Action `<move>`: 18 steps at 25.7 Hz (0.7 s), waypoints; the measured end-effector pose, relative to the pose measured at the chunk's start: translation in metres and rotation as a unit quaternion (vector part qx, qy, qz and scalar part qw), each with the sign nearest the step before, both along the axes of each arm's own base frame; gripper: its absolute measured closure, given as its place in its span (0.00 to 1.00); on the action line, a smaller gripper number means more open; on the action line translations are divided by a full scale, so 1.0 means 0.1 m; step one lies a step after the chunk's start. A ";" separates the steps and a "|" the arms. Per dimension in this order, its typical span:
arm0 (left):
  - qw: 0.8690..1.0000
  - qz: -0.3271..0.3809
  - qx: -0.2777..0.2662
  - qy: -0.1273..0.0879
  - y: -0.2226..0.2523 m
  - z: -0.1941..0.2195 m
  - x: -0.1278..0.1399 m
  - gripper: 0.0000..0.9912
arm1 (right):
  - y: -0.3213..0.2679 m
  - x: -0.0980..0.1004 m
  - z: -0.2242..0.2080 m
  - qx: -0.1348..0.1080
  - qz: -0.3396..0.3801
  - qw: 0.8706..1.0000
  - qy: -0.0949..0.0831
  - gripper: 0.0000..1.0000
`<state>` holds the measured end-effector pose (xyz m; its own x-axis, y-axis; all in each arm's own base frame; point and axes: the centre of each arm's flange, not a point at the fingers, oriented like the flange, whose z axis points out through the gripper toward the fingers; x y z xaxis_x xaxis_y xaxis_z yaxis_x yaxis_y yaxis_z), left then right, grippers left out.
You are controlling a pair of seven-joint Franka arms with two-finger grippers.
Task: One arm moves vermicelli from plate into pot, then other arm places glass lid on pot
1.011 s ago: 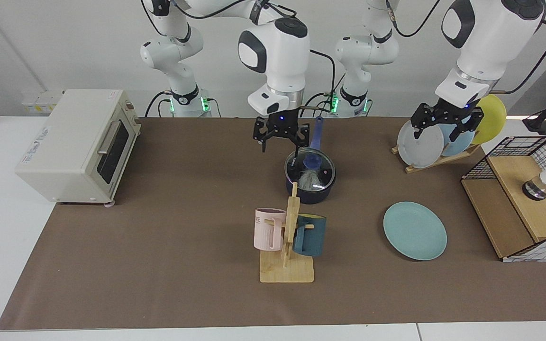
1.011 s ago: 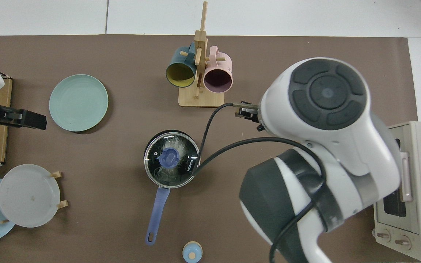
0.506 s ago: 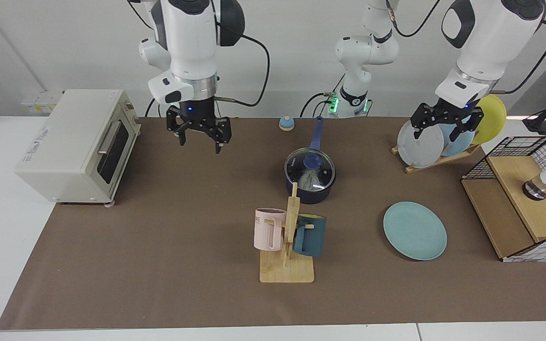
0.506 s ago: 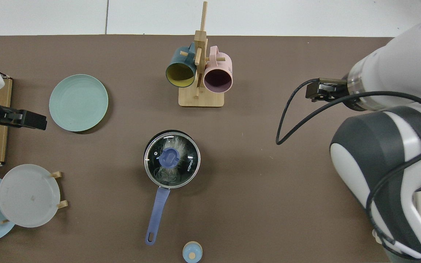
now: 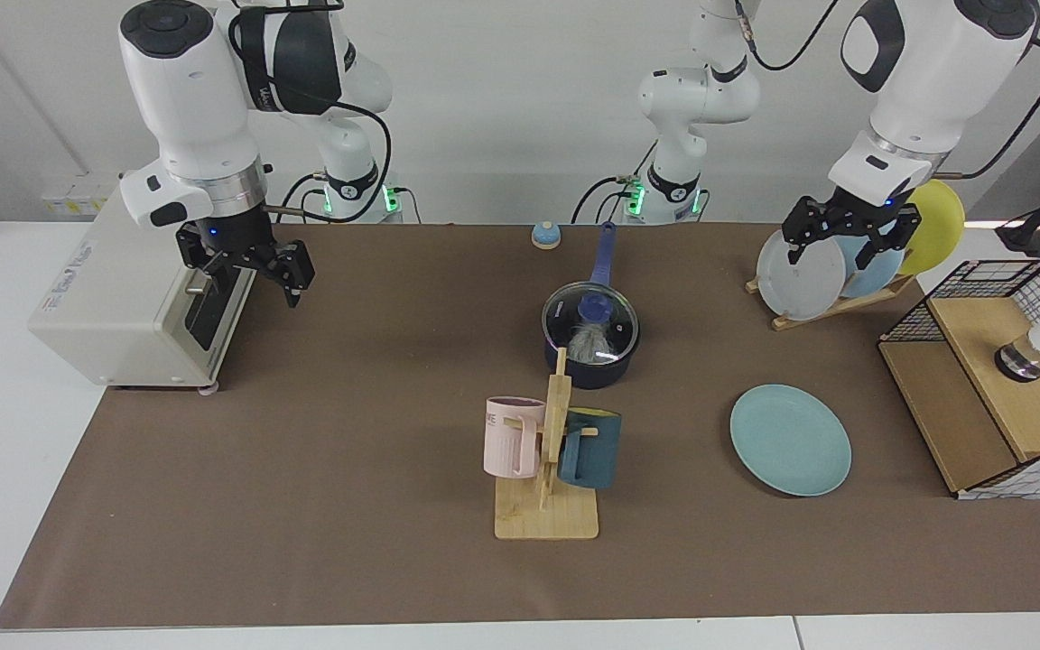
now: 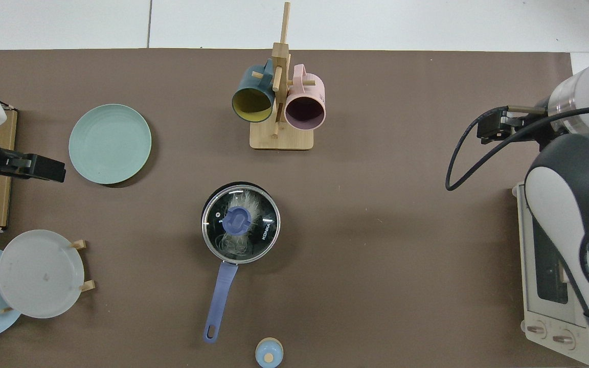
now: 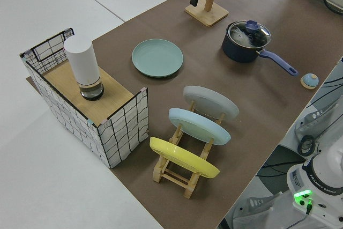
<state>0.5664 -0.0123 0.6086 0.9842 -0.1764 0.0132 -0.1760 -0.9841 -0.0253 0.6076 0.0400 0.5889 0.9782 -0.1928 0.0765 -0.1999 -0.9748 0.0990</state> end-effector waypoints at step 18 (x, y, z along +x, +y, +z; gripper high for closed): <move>1.000 0.000 0.000 0.001 0.00 0.02 -0.02 0.00 | -0.11 -0.48 -0.22 0.014 0.016 0.999 0.046 0.01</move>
